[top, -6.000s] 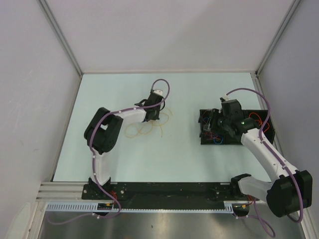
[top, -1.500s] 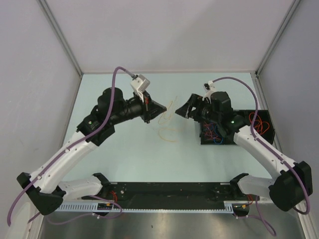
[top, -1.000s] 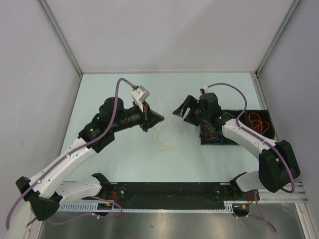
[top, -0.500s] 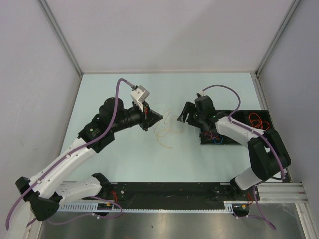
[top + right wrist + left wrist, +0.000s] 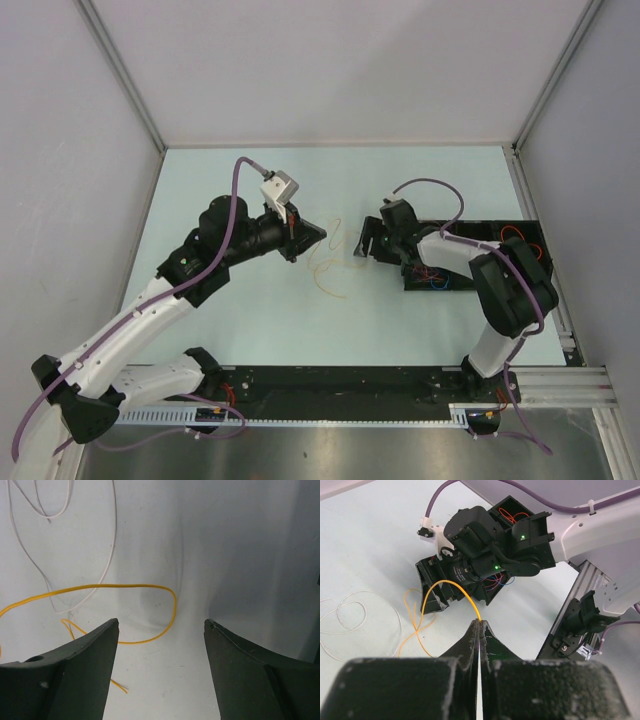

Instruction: Untangle the cables

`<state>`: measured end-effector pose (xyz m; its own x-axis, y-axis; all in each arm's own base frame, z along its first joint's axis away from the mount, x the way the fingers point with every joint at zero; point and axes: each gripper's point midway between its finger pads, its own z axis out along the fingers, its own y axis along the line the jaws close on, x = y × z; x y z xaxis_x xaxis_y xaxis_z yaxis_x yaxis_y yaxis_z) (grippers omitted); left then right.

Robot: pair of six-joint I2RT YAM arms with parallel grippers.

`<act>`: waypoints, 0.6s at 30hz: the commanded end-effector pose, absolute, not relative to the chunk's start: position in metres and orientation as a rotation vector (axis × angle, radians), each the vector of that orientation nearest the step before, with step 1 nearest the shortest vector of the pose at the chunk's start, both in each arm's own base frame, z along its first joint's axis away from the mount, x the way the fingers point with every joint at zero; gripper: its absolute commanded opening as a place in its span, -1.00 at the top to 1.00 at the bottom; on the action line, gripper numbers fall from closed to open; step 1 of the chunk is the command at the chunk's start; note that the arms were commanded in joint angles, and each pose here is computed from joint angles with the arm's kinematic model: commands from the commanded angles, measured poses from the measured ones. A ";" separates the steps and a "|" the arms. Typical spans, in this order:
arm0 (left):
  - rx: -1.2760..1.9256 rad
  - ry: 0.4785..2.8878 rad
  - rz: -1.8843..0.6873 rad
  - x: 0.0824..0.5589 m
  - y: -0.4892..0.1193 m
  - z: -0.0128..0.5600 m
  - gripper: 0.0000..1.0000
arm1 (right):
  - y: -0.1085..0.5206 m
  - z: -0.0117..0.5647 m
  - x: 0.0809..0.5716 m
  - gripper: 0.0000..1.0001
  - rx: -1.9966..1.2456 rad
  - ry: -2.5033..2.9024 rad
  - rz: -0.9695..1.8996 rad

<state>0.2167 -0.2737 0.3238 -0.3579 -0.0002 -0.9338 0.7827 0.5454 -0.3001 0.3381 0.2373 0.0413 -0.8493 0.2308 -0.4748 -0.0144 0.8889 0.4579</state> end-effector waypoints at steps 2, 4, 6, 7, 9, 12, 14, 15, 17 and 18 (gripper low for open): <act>0.672 1.727 -0.931 0.219 -0.274 0.327 0.99 | 0.242 0.046 0.369 -0.46 0.123 2.452 0.598; 0.666 1.724 -0.927 0.220 -0.274 0.328 0.99 | 0.245 0.044 0.375 -0.45 0.113 2.450 0.608; 0.668 1.730 -0.925 0.221 -0.274 0.325 0.99 | 0.247 0.046 0.381 -0.44 0.106 2.440 0.610; 0.667 1.730 -0.921 0.222 -0.274 0.325 0.99 | 0.248 0.045 0.383 -0.43 0.098 2.437 0.610; 0.669 1.737 -0.917 0.223 -0.275 0.322 0.99 | 0.248 0.044 0.388 -0.37 0.092 2.430 0.602; 0.669 1.751 -0.909 0.225 -0.276 0.317 0.99 | 0.250 0.046 0.394 -0.15 0.082 2.421 0.609; 0.666 1.757 -0.904 0.226 -0.276 0.316 0.99 | 0.250 0.047 0.396 0.12 0.076 2.416 0.610; 0.666 1.756 -0.902 0.227 -0.276 0.316 1.00 | 0.251 0.047 0.395 0.21 0.071 2.415 0.614; 0.666 1.761 -0.900 0.228 -0.277 0.313 0.99 | 0.254 0.050 0.396 0.57 0.063 2.413 0.634; 0.666 1.761 -0.900 0.229 -0.277 0.313 0.99 | 0.255 0.051 0.395 0.71 0.061 2.413 0.642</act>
<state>0.2248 -0.2765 0.3124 -0.3674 0.0254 -0.9297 0.7727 0.5646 -0.2900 0.3784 0.2459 0.0339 -0.8281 0.1918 -0.5268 -0.0713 0.8960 0.4383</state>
